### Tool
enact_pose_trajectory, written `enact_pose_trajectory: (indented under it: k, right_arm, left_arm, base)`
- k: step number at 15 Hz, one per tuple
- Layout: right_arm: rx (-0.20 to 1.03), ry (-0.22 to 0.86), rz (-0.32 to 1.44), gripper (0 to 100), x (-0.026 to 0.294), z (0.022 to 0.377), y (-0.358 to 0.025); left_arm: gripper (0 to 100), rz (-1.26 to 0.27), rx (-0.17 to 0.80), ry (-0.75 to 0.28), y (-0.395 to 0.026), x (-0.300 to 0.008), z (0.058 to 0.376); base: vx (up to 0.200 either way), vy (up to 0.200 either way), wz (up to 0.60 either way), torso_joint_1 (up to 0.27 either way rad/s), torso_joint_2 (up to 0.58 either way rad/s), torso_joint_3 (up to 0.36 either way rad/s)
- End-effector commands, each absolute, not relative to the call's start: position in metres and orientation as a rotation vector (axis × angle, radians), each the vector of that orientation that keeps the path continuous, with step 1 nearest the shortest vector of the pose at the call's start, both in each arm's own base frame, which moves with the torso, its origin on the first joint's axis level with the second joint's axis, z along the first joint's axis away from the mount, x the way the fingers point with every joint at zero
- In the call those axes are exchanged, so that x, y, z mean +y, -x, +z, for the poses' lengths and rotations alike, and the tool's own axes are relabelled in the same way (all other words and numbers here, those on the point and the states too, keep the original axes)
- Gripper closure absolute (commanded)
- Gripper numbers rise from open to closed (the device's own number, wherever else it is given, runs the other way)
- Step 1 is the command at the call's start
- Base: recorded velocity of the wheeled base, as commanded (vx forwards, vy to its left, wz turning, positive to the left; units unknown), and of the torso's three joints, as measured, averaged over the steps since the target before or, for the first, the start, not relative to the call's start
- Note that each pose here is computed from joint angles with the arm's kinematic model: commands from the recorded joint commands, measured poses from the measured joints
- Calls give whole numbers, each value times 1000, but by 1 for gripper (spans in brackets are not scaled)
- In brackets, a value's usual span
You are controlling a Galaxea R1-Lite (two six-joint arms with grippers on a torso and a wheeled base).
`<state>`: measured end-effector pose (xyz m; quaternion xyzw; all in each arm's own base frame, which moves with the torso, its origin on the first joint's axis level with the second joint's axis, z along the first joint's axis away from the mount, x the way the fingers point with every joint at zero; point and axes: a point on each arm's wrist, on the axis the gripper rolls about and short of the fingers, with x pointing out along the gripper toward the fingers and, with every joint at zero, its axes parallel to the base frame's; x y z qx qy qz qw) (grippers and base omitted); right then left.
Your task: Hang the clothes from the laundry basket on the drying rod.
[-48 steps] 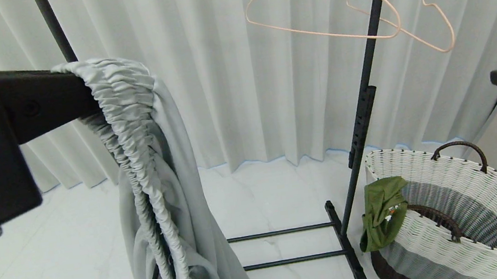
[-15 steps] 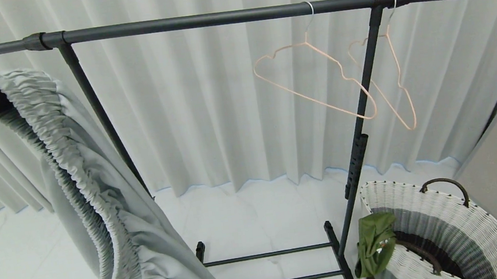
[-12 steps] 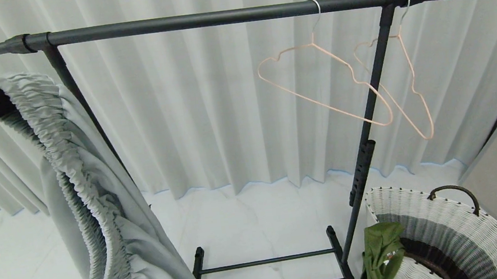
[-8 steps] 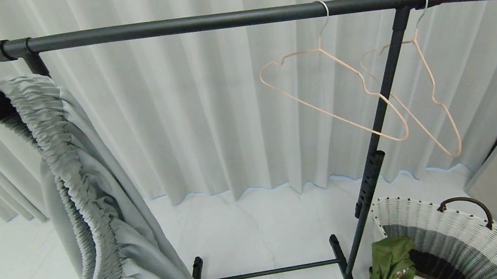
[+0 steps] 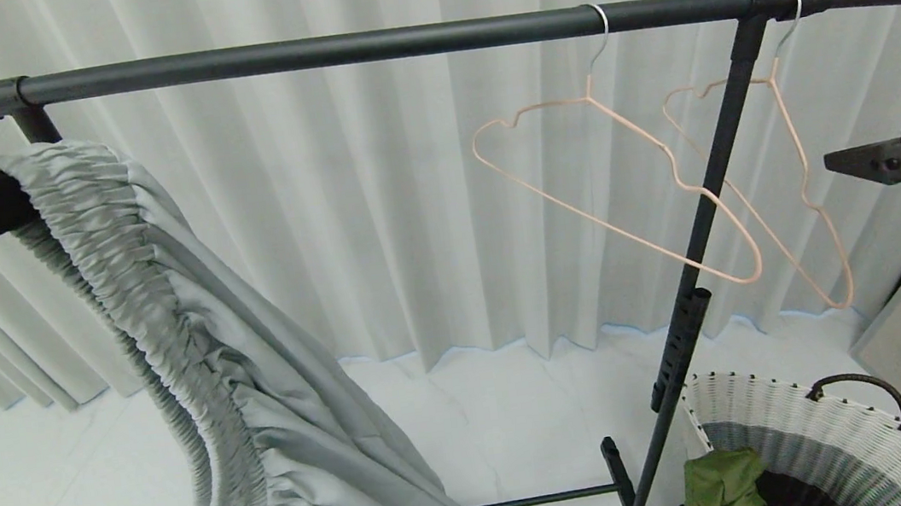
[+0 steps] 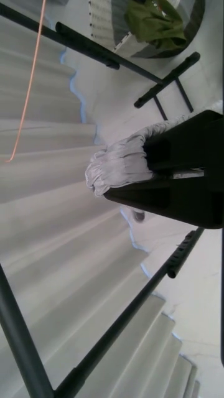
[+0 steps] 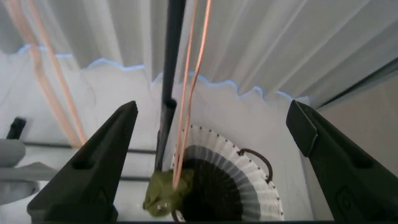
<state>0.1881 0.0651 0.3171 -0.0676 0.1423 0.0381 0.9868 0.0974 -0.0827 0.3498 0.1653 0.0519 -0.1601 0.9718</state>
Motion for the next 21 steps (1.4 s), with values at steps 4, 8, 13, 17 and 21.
enact_pose_trajectory:
  k: [4,8,13,17,21]
  right_arm:
    - [377,105,-10,0,69,280,-261]
    - [381,75,-31,0,71,278,-285]
    - [404,56,-37,0,73,272,-290]
    - [422,6,-51,100,74,267,-294]
    - [419,5,-52,100,73,269,-291]
  left_arm:
    - [100,-325,103,-333,-97,-82,350]
    - [100,-325,103,-333,-97,-82,350]
    - [100,-324,98,-329,-95,-81,351]
    - [100,-324,94,-326,-94,-80,351]
    - [100,-323,93,-325,-93,-79,351]
  base:
    - [0,0,0,0,0,0]
    - [0,0,0,0,0,0]
    - [0,0,0,0,0,0]
    - [0,0,0,0,0,0]
    - [0,0,0,0,0,0]
